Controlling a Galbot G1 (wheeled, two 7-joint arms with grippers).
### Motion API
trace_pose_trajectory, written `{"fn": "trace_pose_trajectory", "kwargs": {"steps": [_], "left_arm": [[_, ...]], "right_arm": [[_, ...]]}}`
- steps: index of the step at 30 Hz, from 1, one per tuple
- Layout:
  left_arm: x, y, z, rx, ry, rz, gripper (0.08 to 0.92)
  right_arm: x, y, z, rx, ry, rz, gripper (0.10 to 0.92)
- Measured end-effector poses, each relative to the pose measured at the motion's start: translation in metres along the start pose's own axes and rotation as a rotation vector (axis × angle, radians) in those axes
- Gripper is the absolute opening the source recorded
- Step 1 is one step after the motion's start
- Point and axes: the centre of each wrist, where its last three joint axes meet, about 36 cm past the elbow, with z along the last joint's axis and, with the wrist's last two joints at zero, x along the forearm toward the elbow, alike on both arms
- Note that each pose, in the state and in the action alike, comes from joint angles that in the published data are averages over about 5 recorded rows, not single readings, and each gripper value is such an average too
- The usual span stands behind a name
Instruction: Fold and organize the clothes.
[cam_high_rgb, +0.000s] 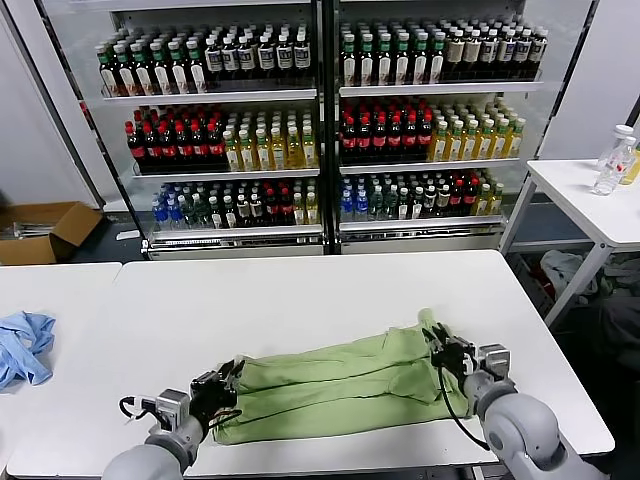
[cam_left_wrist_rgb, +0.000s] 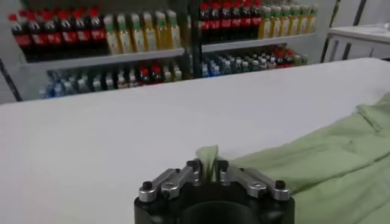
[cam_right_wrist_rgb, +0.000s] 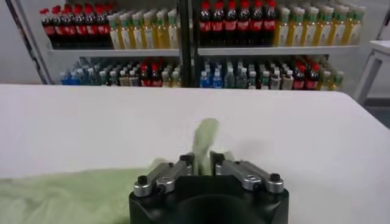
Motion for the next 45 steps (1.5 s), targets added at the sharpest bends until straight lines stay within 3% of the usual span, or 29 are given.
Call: {"fn": "trace_pose_trajectory", "kwargs": {"steps": [7, 13, 15, 24, 31, 37, 41, 45], "left_arm": [[0.003, -0.026, 0.015, -0.011, 0.000, -0.107, 0.514], [-0.005, -0.052, 0.029, -0.005, 0.031, -0.174, 0.685], [-0.008, -0.060, 0.036, -0.004, 0.045, -0.194, 0.706], [-0.017, -0.083, 0.055, 0.002, 0.067, -0.258, 0.472], [-0.024, -0.073, 0.060, 0.015, 0.052, -0.284, 0.273], [-0.028, -0.028, 0.059, 0.014, 0.025, -0.329, 0.124], [-0.025, 0.023, 0.051, -0.001, -0.003, -0.386, 0.111], [-0.015, 0.074, 0.030, -0.009, -0.056, -0.437, 0.111]], "right_arm": [[0.014, 0.006, 0.013, 0.006, 0.014, 0.013, 0.614], [0.019, 0.010, 0.018, 0.008, 0.021, 0.014, 0.778], [0.021, 0.010, 0.019, 0.010, 0.021, 0.016, 0.810], [0.024, 0.008, 0.022, 0.012, 0.020, 0.023, 0.823], [0.024, 0.007, 0.020, 0.012, 0.010, 0.027, 0.823], [0.024, 0.005, 0.017, 0.014, 0.002, 0.030, 0.823], [0.023, 0.006, 0.017, 0.012, -0.002, 0.028, 0.823], [0.023, 0.008, 0.018, 0.008, -0.003, 0.026, 0.823]]}}
